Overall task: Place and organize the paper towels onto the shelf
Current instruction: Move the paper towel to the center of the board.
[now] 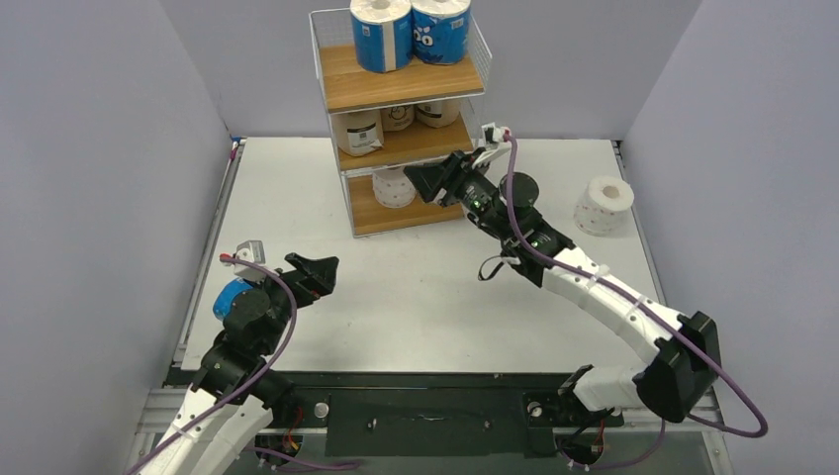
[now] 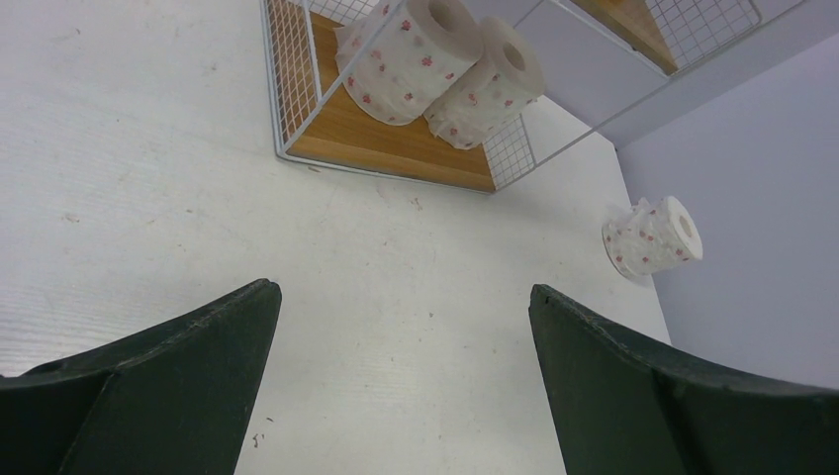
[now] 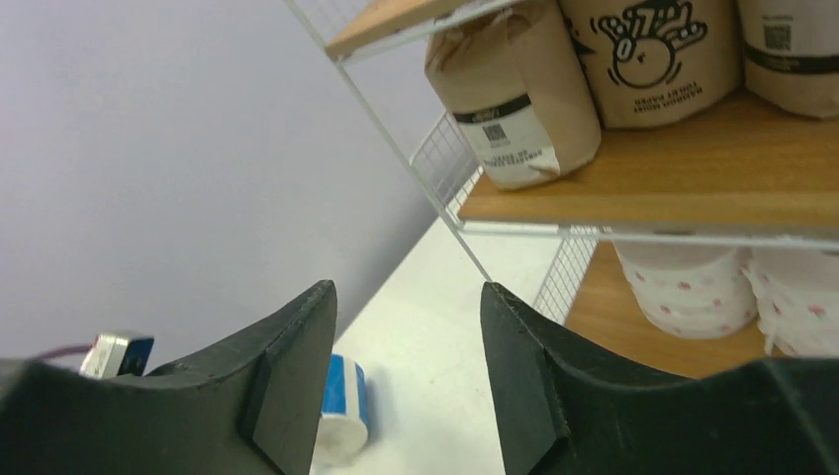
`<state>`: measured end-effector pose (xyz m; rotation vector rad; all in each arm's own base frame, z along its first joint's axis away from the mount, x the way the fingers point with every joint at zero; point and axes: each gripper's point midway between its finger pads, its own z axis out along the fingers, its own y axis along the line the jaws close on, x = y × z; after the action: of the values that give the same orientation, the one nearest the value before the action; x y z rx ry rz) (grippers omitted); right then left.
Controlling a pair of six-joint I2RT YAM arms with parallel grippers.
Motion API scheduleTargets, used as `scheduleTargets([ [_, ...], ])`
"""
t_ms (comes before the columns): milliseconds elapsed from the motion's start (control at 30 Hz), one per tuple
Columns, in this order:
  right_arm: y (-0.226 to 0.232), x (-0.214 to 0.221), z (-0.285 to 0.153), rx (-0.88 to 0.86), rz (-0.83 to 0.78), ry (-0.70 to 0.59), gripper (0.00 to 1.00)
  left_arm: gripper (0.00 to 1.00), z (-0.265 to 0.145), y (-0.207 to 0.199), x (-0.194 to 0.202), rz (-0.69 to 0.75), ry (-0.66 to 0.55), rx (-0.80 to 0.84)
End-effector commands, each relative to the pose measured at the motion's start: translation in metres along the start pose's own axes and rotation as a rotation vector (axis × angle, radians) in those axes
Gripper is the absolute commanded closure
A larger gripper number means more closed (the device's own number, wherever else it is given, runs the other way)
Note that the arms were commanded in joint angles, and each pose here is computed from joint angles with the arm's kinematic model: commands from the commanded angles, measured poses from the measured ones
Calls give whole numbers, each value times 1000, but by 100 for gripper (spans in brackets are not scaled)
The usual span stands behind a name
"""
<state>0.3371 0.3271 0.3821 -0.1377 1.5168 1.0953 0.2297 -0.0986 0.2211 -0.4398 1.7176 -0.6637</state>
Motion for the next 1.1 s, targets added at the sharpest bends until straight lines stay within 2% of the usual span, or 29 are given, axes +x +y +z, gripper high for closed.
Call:
scheduleTargets([
  [0,-13,15,-39,90,-69,43,48,3,-6,-8,-19,-26,-41,-5],
  [233,-64,50,-112,300,-127,110,47,3,-8,13,-12,-37,-25,-102],
  [433,-113,82,-152,464,-101,97,47,3,-6,23,-6,-47,-22,-138],
  [567,-129,104,-157,490,-42,103,47,2,-4,33,-3,-63,-12,-212],
  [700,-132,121,-153,470,-27,173,48,2,-19,66,-12,-80,-44,-428],
  [800,-129,125,-151,443,-26,185,48,3,-35,83,-25,-77,-85,-555],
  [900,-128,127,-149,431,-28,196,48,4,-45,86,-37,-109,-127,-605],
  [1067,-124,134,-146,407,-15,224,48,4,-73,96,-74,-115,-260,-730],
])
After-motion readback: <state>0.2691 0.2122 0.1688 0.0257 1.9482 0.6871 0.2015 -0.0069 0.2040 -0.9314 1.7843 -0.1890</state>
